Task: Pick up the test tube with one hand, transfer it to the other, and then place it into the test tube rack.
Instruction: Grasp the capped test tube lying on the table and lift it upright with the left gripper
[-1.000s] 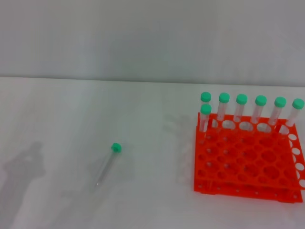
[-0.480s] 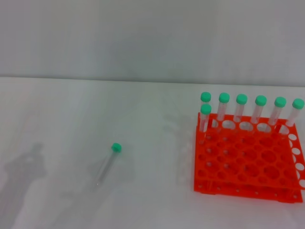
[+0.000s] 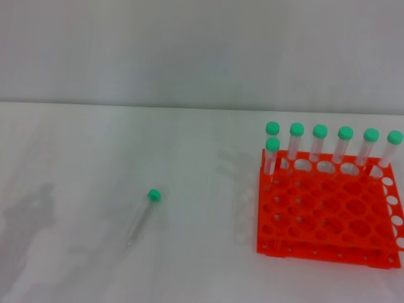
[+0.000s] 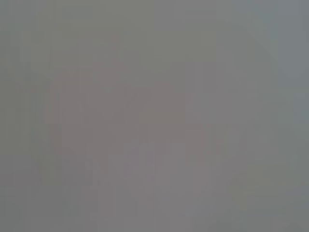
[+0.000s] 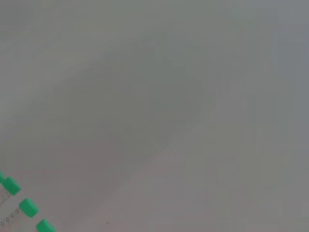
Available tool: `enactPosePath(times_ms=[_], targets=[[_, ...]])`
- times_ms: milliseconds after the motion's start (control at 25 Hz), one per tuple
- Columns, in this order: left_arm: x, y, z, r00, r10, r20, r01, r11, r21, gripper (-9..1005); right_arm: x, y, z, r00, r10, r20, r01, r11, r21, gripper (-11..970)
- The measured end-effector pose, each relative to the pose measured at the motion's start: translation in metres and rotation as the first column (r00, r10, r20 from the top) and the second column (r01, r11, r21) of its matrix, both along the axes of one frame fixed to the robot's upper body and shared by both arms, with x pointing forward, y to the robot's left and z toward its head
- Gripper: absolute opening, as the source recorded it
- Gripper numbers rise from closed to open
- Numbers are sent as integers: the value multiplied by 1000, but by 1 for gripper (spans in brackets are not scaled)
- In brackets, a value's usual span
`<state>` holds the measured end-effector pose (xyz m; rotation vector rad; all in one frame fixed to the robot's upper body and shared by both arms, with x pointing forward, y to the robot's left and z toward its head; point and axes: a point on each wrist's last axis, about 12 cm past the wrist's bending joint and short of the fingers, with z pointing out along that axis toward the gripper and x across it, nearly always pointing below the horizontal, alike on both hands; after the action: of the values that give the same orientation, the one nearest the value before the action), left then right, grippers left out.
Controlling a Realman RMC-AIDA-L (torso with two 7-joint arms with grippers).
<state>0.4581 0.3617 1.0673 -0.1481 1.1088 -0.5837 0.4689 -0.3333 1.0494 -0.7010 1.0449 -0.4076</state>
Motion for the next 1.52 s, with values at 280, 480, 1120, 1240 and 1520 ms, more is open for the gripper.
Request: enactPosePath(times_ms=[280,480,1120,1240,1520], targets=[[14,14,11,997,-72,-33,70,996,-47,9,0,0,0,1000,-2,-2,2,1000,-1,15],[21,18,20,994,-111,-15,110,991,-80,13,0,0,-1,1000,-3,-4,3,1000,-1,17],[58,63,63,957,-240,-162,220,967,-133,23,-3,-7,-1,999,-47,-5,47,999,10,22],[62,65,70,958,-244,-151,228,967,-117,57,-2,-8,-2,998,-61,-12,61,998,11,24],[56,59,84,975,-222,33,224,972,-76,307,0,-10,-5,996,-76,-45,76,997,2,26]])
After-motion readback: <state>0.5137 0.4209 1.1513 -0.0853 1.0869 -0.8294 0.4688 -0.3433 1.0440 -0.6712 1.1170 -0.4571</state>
